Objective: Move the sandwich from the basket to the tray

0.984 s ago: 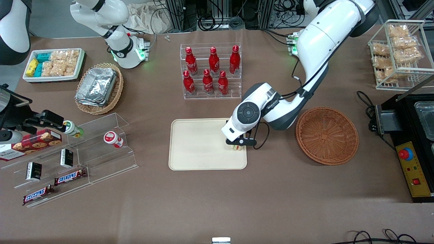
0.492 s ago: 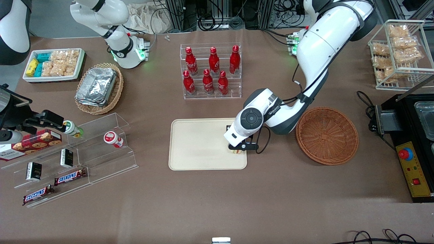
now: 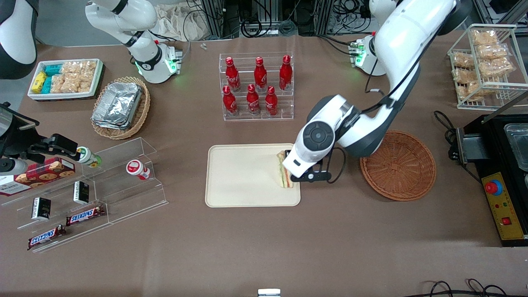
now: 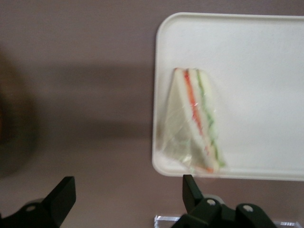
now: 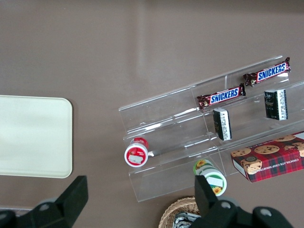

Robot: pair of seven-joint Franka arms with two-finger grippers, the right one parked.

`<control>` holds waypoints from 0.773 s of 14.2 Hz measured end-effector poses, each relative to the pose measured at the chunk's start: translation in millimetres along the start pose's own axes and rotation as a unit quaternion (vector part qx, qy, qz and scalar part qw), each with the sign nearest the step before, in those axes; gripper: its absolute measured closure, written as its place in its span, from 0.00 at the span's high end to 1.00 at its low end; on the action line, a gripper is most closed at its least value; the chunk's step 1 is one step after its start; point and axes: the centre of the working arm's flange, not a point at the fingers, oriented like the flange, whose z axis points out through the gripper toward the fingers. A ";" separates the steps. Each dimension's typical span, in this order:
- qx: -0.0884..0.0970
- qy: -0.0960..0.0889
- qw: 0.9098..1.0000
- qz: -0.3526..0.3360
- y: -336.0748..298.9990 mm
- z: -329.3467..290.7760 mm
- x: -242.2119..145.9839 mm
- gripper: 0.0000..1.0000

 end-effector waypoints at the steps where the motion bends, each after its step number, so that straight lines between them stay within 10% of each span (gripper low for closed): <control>1: 0.010 0.004 1.000 -0.005 -9.9 -19.9 -5.7 1.00; 11: 0.052 0.005 0.997 -0.051 -176.6 -88.4 1.5 1.00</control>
